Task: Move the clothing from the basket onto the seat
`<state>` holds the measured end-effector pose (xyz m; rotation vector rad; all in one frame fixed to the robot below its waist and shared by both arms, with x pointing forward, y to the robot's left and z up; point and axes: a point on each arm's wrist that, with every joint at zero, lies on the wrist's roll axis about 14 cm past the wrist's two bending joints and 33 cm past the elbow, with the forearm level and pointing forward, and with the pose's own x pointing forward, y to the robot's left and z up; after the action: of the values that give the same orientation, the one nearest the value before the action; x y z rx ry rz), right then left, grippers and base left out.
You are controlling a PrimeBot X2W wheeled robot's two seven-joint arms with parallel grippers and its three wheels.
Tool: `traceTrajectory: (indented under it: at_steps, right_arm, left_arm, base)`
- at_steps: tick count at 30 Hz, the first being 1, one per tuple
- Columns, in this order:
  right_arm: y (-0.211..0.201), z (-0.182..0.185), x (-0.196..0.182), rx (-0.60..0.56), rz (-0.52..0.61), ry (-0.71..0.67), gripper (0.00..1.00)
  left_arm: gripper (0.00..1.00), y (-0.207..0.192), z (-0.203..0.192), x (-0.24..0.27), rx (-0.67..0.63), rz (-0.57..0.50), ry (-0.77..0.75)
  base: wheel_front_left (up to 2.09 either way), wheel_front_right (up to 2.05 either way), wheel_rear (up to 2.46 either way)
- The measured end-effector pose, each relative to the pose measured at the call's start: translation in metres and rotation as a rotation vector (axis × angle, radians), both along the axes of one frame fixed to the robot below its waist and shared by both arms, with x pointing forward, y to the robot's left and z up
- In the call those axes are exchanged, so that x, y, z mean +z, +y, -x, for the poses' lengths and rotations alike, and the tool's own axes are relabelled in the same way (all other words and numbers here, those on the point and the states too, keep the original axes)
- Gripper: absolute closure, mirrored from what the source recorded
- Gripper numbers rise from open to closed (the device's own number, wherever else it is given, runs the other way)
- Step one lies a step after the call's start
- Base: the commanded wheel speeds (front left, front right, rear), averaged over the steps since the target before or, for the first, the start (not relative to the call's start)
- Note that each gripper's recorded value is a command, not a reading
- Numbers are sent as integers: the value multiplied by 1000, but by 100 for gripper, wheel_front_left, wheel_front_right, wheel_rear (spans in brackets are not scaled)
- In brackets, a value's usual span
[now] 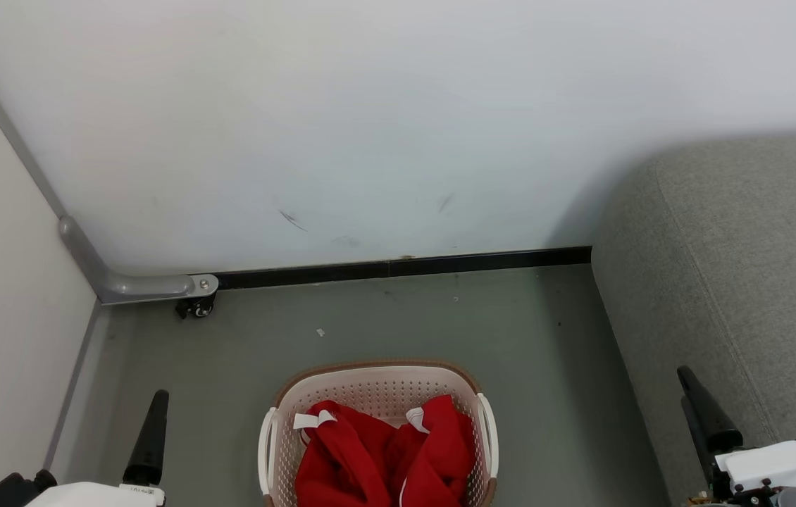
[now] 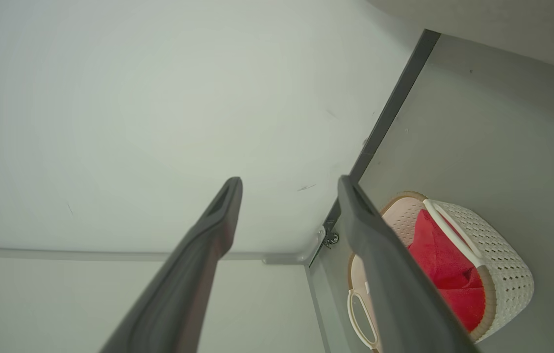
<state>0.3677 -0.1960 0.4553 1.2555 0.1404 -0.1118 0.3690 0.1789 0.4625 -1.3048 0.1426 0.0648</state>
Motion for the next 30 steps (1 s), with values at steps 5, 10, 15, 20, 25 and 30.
traceTrajectory:
  at_steps: [5,10,15,20,25,30]
  right_arm:
    - [0,-3,1,22,82,-2,0]
    - [1,-7,6,36,153,-17,0]
    - [2,-11,11,40,211,-35,0]
    - [4,-14,18,43,279,-60,0]
    - [7,-15,20,56,342,-71,0]
    - [10,-16,25,62,403,-92,0]
  left_arm:
    - [0,1,-1,0,-18,-82,-2]
    - [0,2,-2,1,-35,-175,-5]
    - [0,0,-10,13,-39,-242,-41]
    - [0,-2,-11,17,-40,-306,-55]
    - [0,-4,-11,21,-42,-358,-73]
    - [0,-5,-10,25,-44,-416,-86]
  base:
    - [0,0,0]
    - [0,0,0]
    - [0,0,0]
    - [0,0,0]
    - [0,0,0]
    - [0,0,0]
